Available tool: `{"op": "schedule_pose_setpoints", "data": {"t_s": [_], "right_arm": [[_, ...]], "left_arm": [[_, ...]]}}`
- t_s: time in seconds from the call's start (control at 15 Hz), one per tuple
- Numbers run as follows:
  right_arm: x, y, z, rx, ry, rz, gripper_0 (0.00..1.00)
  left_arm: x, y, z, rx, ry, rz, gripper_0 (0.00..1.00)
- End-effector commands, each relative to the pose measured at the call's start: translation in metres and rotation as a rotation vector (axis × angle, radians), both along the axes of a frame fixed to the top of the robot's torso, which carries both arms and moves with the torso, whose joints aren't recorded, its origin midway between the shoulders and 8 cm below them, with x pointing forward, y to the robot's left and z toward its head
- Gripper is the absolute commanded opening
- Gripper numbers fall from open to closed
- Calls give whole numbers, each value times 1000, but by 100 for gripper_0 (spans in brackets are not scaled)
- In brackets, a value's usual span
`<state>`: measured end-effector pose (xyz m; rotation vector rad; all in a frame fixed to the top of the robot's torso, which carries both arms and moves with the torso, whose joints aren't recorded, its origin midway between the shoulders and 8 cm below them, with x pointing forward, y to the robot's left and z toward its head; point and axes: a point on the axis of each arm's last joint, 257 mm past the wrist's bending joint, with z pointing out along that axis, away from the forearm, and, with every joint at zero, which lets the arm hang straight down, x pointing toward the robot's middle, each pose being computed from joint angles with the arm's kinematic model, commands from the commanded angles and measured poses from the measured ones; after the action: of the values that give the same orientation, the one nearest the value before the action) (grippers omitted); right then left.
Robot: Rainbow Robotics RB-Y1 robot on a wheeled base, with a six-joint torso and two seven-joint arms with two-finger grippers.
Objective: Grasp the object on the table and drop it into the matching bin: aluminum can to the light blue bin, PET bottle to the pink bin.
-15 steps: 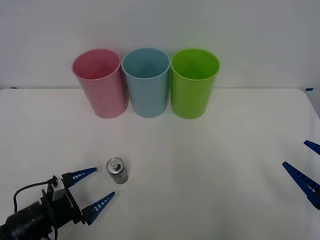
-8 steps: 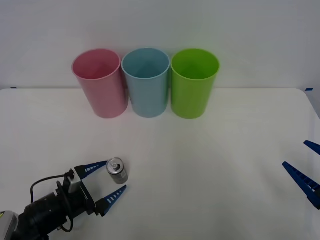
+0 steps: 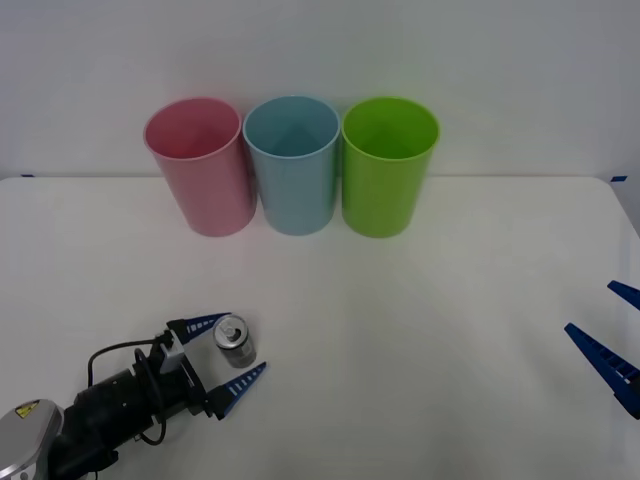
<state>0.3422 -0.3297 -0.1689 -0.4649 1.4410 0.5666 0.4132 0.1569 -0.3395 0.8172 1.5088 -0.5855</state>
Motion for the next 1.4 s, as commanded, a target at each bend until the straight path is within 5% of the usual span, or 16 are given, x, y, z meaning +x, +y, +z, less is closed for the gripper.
{"op": "schedule_pose_setpoints", "data": {"t_s": [0.07, 0.53, 0.67, 0.73, 1.4], "right_arm": [[0, 0, 0, 0, 0, 0, 100], [0, 0, 0, 0, 0, 0, 100], [0, 0, 0, 0, 0, 0, 100], [0, 0, 0, 0, 0, 0, 100], [0, 0, 0, 0, 0, 0, 100]], "left_arm": [[2, -10, -1, -10, 1, 4, 100], [4, -11, -1, -3, -15, 13, 98], [4, -11, 0, 0, -23, 13, 12], [4, -11, 0, 6, -27, 12, 0], [4, -7, 2, -6, -32, 20, 0]]}}
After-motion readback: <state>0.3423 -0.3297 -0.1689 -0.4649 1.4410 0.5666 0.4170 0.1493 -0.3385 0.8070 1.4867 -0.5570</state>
